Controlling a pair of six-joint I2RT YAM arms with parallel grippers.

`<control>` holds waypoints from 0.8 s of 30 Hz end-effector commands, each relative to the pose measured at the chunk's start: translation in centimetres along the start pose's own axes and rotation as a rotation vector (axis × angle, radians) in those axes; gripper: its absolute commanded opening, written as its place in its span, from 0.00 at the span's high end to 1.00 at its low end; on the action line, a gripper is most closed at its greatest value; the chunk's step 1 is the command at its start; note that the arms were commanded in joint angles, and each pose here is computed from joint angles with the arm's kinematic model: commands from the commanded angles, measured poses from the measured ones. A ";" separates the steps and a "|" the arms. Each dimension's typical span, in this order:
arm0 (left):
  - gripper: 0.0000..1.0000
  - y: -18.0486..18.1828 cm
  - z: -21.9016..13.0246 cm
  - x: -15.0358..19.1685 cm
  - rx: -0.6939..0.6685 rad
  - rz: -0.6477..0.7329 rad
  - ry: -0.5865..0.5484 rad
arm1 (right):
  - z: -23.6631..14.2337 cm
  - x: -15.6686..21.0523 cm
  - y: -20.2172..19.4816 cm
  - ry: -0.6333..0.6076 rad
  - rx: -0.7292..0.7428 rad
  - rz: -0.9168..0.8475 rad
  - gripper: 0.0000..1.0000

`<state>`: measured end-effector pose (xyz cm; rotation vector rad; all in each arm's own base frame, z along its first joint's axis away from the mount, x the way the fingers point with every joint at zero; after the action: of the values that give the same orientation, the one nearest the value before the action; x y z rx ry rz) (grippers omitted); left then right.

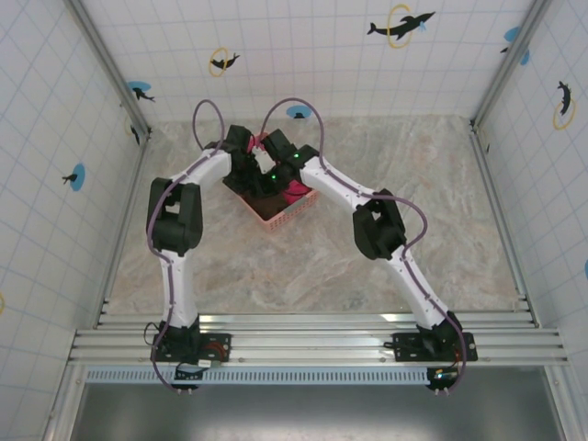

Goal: Roll up the long pants

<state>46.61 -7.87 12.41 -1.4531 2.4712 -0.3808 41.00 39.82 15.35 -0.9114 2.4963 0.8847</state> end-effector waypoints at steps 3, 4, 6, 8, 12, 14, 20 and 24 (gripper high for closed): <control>0.67 0.7 3.0 2.0 -0.049 0.009 0.205 | 2.6 6.8 -6.8 0.232 0.301 0.117 1.00; 0.62 0.4 2.7 1.6 -0.030 0.018 0.207 | 2.5 7.2 -7.3 0.235 0.305 0.130 1.00; 0.38 -0.2 1.4 0.6 0.012 0.043 0.202 | 2.5 8.0 -8.4 0.223 0.283 0.181 1.00; 0.03 -0.7 0.0 -0.3 0.052 0.068 0.205 | 2.3 8.6 -9.5 0.208 0.279 0.225 1.00; 0.03 -0.1 -2.9 -2.4 0.045 0.110 0.235 | 2.0 9.1 -11.9 0.165 0.250 0.306 1.00; 0.03 0.3 -4.0 -3.1 0.046 0.125 0.243 | 1.8 8.8 -12.7 0.150 0.252 0.323 1.00; 0.03 1.0 -7.2 -5.4 0.107 0.116 0.200 | 1.4 7.2 -13.3 0.150 0.207 0.330 1.00; 0.03 0.4 -9.5 -7.1 0.177 0.110 0.150 | 1.0 6.6 -12.9 0.153 0.194 0.311 1.00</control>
<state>47.48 -2.14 20.12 -1.2551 2.5319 -0.7604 44.15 35.34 13.32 -0.7238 2.5099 0.9906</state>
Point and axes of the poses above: each hand's point on the last joint's axis, 136 mm out from that joint toward the fingers, its own z axis out along the fingers, its own y axis along the line the jaws close on, x = y × z, the point moved 9 cm from there along -z, back along the fingers, and after that the axes turned 8 degrees about -z, right-handed, at the moved point
